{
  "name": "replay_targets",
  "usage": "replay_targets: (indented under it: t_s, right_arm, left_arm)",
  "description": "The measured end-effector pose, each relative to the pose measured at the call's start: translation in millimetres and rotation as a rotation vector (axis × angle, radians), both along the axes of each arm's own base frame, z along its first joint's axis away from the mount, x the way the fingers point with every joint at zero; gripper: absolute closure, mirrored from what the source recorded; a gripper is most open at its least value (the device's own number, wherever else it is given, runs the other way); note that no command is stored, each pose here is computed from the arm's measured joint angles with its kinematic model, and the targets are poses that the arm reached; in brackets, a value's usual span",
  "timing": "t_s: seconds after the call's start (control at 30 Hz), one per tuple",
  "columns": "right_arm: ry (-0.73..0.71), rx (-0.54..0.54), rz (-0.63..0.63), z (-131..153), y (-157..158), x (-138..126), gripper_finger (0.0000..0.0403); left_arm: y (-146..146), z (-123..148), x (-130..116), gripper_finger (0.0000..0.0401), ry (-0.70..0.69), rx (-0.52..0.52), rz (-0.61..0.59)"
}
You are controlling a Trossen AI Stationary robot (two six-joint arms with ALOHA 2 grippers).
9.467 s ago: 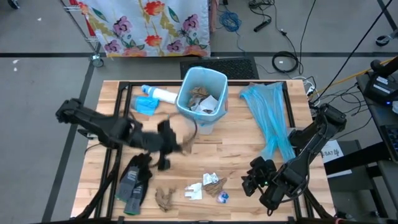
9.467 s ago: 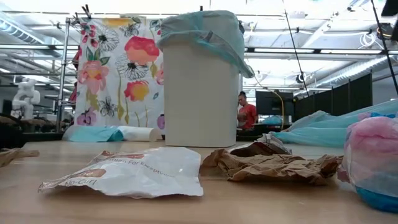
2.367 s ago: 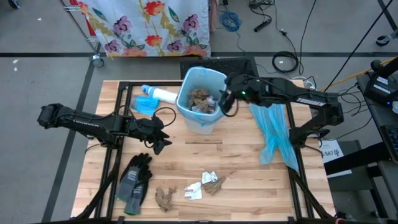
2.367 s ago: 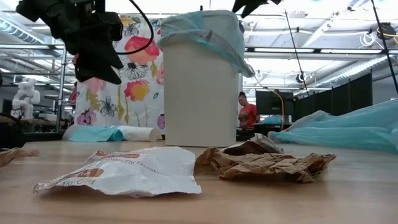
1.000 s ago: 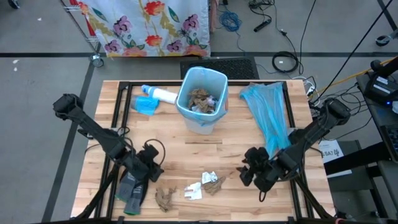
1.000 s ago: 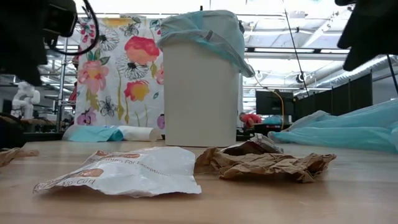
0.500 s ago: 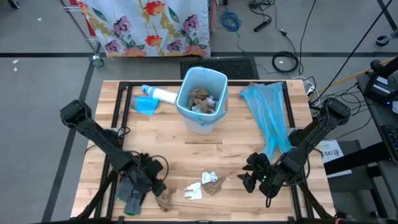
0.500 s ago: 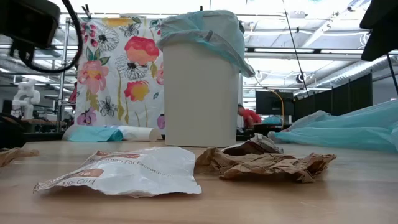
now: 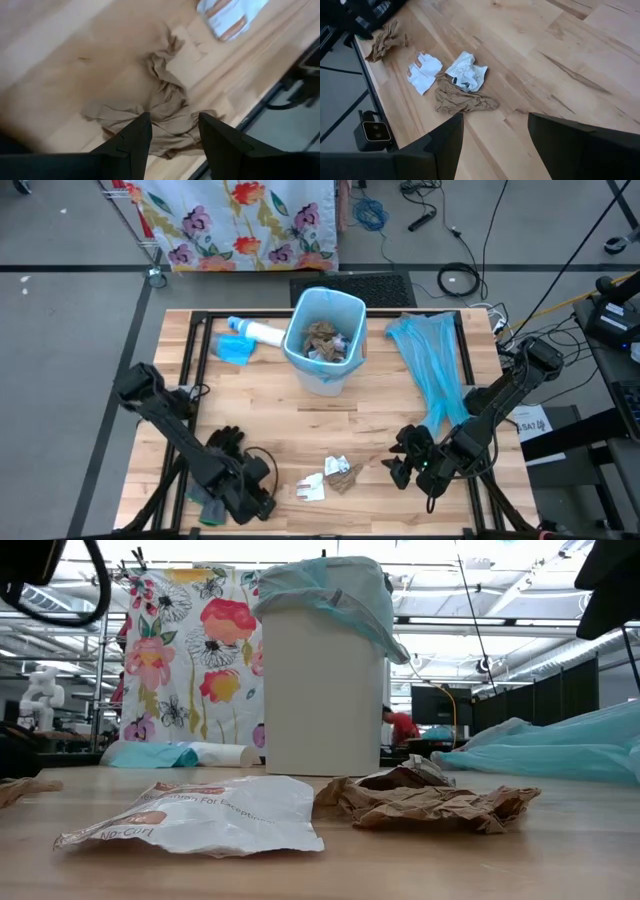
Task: Place trash/remove bag and relplace
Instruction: Put the brown paper into the trash bin
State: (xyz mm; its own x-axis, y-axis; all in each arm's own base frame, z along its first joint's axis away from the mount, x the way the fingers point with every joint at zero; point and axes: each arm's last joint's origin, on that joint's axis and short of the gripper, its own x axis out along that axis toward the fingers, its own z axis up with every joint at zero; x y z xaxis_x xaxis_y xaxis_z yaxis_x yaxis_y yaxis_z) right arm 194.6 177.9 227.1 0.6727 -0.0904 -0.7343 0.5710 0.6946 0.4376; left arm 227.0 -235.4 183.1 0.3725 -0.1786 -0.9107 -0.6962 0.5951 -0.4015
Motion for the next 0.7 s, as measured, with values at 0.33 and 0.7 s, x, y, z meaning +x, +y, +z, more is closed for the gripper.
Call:
replay_targets:
  t_s: [0.33, 0.7]
  right_arm:
    - [-0.002, 0.001, 0.002, 0, 0, 0, 0.0188]
    - [0.002, -0.018, 0.021, 0, 0, 0, 0.0188]
  left_arm:
    - [-14, -39, 6, 0.0237, 0.148, 0.009, 0.021]
    - [-16, -41, 8, 0.0388, 0.169, -0.026, 0.026]
